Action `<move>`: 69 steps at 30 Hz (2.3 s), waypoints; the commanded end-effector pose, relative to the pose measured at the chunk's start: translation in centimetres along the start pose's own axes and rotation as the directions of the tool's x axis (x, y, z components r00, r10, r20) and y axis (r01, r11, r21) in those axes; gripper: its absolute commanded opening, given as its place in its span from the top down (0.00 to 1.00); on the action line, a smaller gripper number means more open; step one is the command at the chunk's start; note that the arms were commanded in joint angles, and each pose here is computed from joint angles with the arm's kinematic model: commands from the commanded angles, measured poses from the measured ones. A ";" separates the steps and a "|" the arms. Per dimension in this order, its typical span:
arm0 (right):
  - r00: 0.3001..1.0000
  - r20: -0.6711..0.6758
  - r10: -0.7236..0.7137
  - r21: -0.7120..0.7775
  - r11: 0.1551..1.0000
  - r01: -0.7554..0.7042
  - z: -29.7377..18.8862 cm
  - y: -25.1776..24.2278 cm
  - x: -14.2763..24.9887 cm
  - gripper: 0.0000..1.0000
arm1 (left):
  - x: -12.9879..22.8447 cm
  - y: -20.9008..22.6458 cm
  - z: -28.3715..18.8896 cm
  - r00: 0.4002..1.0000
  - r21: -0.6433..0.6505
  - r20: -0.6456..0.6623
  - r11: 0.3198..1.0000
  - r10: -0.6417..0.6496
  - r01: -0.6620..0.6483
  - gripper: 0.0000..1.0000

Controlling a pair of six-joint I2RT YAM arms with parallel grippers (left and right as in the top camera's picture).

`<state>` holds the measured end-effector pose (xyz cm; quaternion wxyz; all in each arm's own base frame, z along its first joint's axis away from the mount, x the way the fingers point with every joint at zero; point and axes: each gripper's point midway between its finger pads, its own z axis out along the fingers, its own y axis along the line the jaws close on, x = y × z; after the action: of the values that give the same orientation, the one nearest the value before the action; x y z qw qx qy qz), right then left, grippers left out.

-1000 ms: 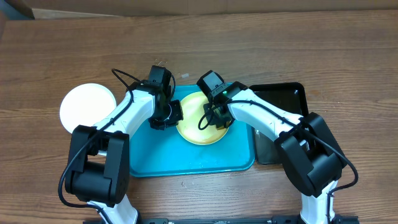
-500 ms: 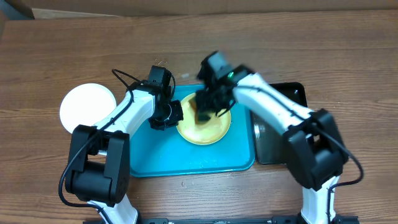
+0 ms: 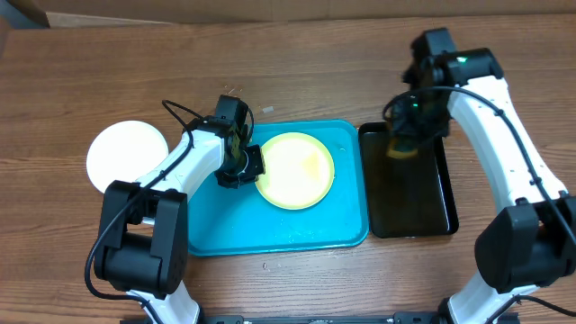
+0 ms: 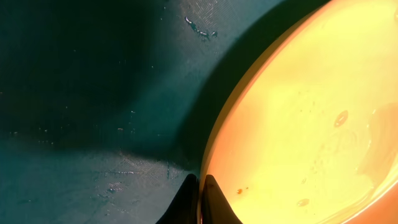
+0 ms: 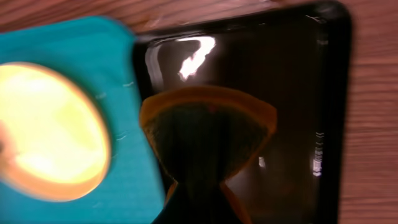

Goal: Clean dirty plates on tray and stack at the side
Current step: 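Carry the sponge back into the black tray's water, then release the sponge in the black tray and raise the right gripper away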

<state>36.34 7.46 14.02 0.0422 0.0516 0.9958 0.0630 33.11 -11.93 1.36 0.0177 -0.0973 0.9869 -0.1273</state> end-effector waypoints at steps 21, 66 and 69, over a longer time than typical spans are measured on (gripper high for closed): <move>0.999 0.000 0.034 0.171 0.985 -0.033 9.1 -5.1 2.6 0.79 | 0.2 0.2 0.5 1.000 -0.009 -0.011 1.000 0.002 -0.002 0.96; 0.993 -0.086 0.077 0.107 0.992 -0.067 13.9 -5.3 7.0 0.96 | 0.1 0.3 0.5 1.000 -0.013 -0.010 1.000 0.002 -0.002 0.95; 0.995 -0.074 0.072 0.117 0.991 -0.063 13.9 -5.5 6.7 0.41 | 0.2 0.3 0.5 1.000 -0.014 -0.010 1.000 0.002 -0.002 0.95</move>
<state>31.47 4.72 0.04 0.0160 0.0847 0.9962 0.0144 33.18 -11.94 1.37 0.0193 -0.0969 0.9869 -0.1274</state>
